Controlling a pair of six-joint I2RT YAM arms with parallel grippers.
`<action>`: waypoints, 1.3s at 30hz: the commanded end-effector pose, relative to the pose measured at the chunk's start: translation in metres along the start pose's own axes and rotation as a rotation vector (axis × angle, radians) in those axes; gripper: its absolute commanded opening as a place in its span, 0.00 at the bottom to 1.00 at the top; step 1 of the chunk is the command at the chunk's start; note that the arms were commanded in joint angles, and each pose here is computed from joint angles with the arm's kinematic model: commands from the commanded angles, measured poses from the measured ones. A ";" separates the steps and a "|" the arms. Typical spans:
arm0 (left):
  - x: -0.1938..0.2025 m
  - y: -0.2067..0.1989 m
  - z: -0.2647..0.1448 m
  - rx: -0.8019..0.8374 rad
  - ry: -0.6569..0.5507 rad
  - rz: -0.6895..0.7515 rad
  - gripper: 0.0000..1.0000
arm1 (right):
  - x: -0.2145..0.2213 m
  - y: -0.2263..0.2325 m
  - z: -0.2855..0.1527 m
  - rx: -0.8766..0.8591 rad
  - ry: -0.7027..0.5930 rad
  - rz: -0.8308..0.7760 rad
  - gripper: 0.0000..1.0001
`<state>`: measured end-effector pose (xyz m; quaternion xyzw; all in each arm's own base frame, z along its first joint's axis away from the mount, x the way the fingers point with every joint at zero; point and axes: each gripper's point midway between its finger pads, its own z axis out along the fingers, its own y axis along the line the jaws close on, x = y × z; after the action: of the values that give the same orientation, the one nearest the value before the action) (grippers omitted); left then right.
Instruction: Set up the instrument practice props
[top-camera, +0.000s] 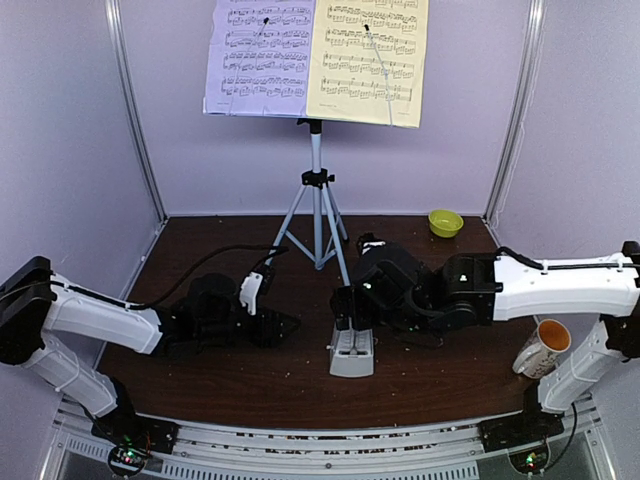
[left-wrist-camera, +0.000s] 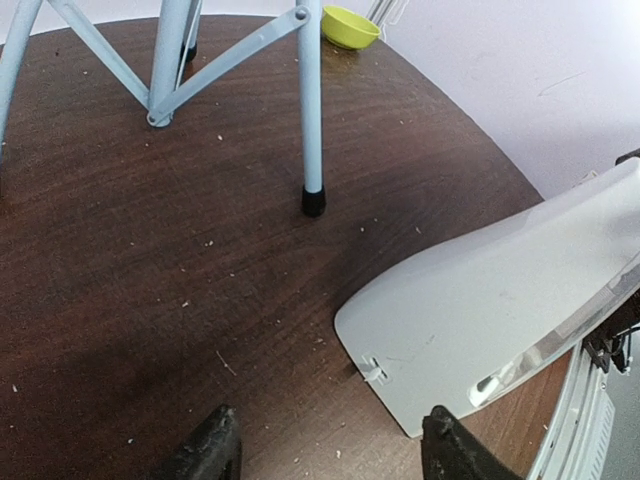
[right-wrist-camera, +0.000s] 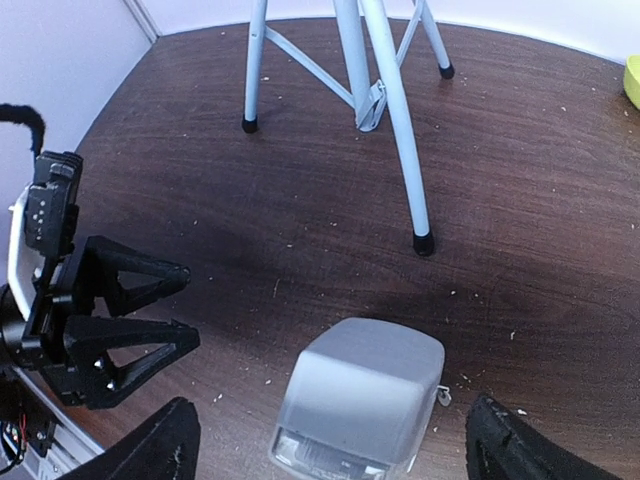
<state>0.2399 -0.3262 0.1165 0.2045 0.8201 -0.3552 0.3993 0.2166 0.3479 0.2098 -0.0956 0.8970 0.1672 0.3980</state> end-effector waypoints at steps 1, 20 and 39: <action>-0.010 0.007 -0.005 -0.038 -0.046 0.046 0.66 | -0.007 -0.009 0.005 0.127 -0.042 0.060 0.91; -0.013 0.000 -0.035 -0.018 -0.067 0.323 0.73 | -0.013 -0.015 0.006 0.008 -0.084 0.043 0.40; 0.047 -0.062 -0.014 0.112 0.028 0.772 0.90 | -0.036 -0.002 -0.047 -0.518 -0.204 -0.134 0.05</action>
<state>0.1669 -0.3345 0.0934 0.5008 0.7040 -0.2396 0.4430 0.2194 0.3092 0.1990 -0.1900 0.8526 0.2813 0.3974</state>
